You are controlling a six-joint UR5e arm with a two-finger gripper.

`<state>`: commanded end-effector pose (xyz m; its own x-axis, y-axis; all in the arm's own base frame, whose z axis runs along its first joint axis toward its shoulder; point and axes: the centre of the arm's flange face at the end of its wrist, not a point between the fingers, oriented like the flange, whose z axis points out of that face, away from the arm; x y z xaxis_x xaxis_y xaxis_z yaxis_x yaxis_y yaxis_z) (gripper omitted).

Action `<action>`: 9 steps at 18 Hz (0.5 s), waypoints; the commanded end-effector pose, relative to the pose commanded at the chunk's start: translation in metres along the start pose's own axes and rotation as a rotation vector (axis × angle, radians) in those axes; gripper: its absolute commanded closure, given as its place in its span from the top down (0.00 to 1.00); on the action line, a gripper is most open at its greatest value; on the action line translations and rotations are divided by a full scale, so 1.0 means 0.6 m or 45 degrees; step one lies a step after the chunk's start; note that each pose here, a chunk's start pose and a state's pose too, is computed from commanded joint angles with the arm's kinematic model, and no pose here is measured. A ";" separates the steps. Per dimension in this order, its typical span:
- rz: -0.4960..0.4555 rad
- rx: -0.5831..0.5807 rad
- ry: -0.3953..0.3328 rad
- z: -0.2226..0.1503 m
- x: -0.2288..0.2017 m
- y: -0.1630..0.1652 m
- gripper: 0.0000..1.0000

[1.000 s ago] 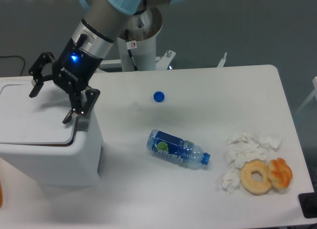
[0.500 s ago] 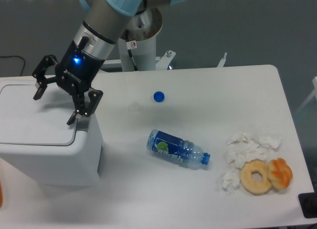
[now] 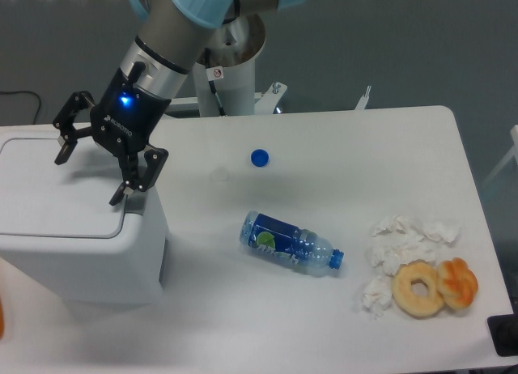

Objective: Close the trash can
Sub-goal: 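Press the gripper on the lid to seat it shut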

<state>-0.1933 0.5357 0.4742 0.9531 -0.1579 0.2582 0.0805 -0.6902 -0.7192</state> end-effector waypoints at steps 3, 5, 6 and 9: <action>-0.001 -0.002 -0.001 0.001 -0.001 0.001 1.00; 0.001 -0.002 -0.001 0.001 -0.001 0.001 1.00; 0.000 -0.001 -0.002 0.000 -0.001 0.000 1.00; 0.003 -0.002 0.000 0.001 0.000 -0.001 1.00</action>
<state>-0.1930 0.5364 0.4740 0.9534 -0.1595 0.2562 0.0777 -0.6906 -0.7190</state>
